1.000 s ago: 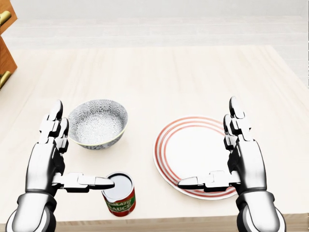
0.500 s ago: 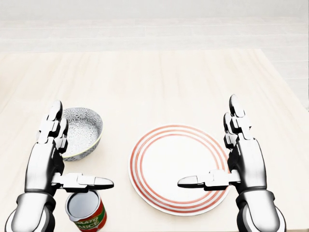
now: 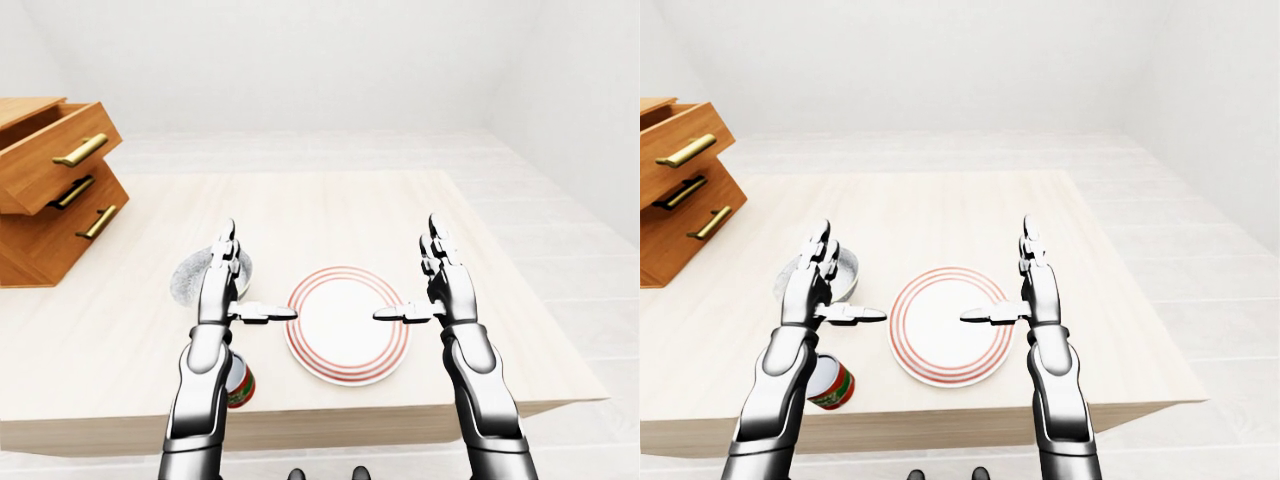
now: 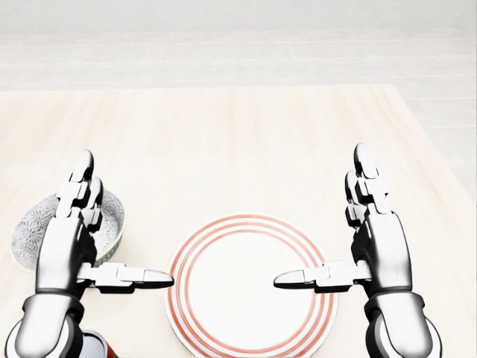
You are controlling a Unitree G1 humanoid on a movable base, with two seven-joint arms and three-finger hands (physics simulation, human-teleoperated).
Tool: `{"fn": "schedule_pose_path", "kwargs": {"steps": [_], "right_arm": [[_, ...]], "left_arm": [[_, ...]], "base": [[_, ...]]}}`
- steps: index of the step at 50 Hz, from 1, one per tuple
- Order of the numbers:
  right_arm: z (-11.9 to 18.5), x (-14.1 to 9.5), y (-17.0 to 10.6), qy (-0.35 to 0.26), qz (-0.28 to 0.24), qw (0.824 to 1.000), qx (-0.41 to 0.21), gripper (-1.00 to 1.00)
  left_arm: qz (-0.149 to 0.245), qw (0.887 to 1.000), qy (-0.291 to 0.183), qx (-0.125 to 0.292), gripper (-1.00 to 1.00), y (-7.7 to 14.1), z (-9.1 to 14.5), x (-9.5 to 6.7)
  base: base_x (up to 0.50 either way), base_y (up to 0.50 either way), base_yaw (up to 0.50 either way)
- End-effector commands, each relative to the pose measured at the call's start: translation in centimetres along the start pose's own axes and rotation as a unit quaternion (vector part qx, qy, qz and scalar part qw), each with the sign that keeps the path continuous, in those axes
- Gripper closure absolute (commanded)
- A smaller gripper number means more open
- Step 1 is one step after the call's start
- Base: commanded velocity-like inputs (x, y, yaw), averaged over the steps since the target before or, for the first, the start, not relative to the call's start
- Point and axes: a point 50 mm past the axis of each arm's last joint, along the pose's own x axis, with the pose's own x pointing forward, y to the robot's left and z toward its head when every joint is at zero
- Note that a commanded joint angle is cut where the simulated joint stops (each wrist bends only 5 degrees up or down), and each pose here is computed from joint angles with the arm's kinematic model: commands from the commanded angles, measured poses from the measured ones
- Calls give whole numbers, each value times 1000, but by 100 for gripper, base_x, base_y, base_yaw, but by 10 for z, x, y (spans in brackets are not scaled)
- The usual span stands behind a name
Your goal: Put the bowl on the plate.
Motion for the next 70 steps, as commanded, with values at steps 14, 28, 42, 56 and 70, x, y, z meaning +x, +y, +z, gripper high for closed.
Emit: {"fn": "schedule_pose_path", "kwargs": {"steps": [14, 28, 42, 56, 70], "right_arm": [[3, 0, 1, -7, 0, 1000, -2, -100], [-1, -2, 1, 2, -2, 1000, 0, -100], [-7, -4, 4, 16, 2, 1000, 0, -100], [-7, -4, 4, 15, 2, 1000, 2, -100], [-5, -2, 3, 10, -2, 1000, 3, -100]], "left_arm": [[4, 1000, -3, 2, -100, 3, 2, 1], [-1, 1000, 7, 30, -100, 7, -2, 2], [-7, 992, 11, 126, -100, 21, 1, 16], [-1, 971, 29, 239, -100, 40, -2, 20], [-7, 943, 30, 330, -100, 52, -4, 16]], "base": [[16, -10, 0], [2, -1, 0], [0, 0, 0], [0, 0, 0], [0, 0, 0]]}}
